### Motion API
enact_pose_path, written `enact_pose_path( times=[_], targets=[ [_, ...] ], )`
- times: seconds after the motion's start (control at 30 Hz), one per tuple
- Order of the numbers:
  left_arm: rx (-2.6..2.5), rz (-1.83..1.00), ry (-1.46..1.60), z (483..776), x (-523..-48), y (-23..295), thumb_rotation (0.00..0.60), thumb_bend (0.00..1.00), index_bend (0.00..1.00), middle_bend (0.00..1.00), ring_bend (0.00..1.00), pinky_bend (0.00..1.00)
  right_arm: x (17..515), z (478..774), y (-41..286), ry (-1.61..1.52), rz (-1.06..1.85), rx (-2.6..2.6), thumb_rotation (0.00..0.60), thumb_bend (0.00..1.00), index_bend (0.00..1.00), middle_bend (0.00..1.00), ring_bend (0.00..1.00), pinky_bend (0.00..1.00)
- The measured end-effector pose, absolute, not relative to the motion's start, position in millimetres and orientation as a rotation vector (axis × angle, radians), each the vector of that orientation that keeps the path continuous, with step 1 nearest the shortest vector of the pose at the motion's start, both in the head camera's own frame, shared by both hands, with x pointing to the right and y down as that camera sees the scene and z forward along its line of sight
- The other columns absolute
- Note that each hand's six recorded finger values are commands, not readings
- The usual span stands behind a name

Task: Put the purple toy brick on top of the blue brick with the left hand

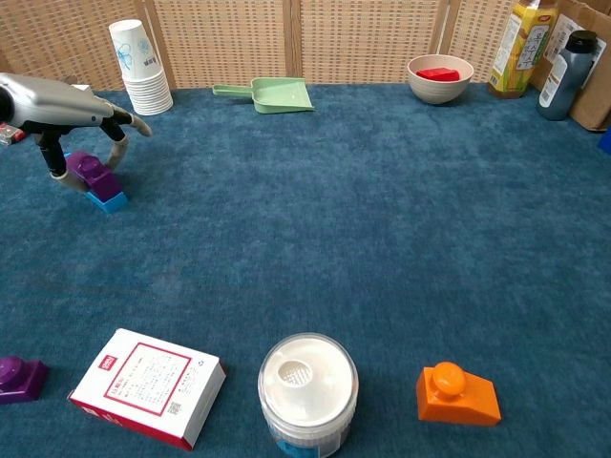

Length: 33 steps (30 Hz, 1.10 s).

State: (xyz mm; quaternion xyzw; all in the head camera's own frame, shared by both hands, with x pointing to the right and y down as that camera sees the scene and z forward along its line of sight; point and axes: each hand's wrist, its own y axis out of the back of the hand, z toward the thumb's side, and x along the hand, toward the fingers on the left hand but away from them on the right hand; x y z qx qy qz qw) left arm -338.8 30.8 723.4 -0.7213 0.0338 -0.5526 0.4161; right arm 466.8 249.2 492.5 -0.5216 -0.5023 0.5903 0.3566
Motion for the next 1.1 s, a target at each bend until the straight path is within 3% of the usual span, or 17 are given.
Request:
enact_pose_path(
  times=[0.17,0.37,0.7,1.1],
  targets=[
    [-1.821,-1.383,0.097,720.1,-337.6,30.1,0.6,0.32,0.26,0.01,0.0,0.0,468.0,491.5,249.8,-1.303,1.523,-1.344,0.6,0.39,0.34,0.19,0.04,0.19],
    [-1.835,-1.368,0.121,713.7,-337.1,30.0,0.6,0.32,0.18,0.0,0.0,0.0,468.5,491.2,250.5,-1.305,1.519,-1.347,0.6,0.39,0.34,0.19,0.04,0.19],
    [-1.948,-1.34,0.289,694.7,-343.5,33.6,0.6,0.32,0.16,0.0,0.0,0.0,465.2,496.2,248.4,-1.306,1.5,-1.379,0.6,0.39,0.33,0.19,0.04,0.19],
    [-2.364,-1.276,0.809,670.6,-348.8,39.4,0.6,0.32,0.19,0.01,0.0,0.0,459.5,500.6,245.8,-1.311,1.472,-1.409,0.6,0.39,0.33,0.19,0.04,0.19]
  ],
)
